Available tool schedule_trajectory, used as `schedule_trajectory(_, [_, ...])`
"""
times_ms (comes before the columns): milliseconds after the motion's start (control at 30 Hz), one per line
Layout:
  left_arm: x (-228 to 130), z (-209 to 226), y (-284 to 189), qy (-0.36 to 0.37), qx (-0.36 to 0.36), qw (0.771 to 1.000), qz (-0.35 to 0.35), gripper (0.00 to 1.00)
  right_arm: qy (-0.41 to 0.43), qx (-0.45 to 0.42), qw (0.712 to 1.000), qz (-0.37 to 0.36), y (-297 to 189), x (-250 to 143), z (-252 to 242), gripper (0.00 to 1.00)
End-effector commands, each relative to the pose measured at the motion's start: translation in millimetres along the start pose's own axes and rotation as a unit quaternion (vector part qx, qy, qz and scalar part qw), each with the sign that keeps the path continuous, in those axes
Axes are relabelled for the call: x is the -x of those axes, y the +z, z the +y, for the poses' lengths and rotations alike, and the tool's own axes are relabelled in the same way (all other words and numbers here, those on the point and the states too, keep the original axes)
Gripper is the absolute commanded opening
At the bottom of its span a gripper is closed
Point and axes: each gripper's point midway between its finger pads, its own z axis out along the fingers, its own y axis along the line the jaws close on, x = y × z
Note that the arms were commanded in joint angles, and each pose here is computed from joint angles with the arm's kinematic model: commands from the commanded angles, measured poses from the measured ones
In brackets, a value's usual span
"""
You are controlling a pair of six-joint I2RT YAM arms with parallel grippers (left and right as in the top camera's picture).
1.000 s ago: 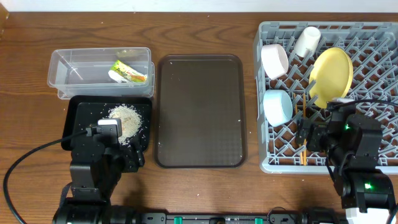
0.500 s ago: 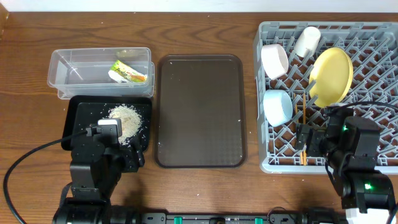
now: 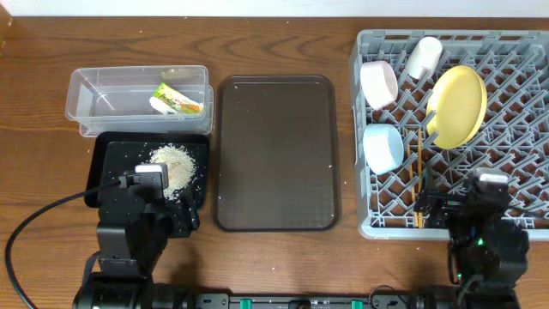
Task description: Sort waste into correct bins and load items into the dishwasher rack
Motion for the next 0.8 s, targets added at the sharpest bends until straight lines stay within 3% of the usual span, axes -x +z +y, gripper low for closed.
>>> schedule_trajectory(0, [2, 3, -1, -0.003, 0.007, 1.0, -0.006, 0.77, -0.006, 0.011, 0.999, -0.038, 8, -11, 4, 0.98])
schedule_trajectory(167, [2, 3, -1, -0.004, 0.007, 1.0, -0.006, 0.77, -0.003, 0.028, 0.992, -0.125, 12, -9, 11, 0.99])
schedule_trajectory(433, [2, 3, -1, -0.004, 0.007, 1.0, -0.005, 0.77, 0.001, 0.03, 0.984, -0.176, 8, -14, 10, 0.99])
schedule_trajectory(767, [2, 3, -1, -0.004, 0.007, 1.0, -0.006, 0.77, -0.004, 0.038, 0.994, -0.103, 24, -58, 12, 0.99])
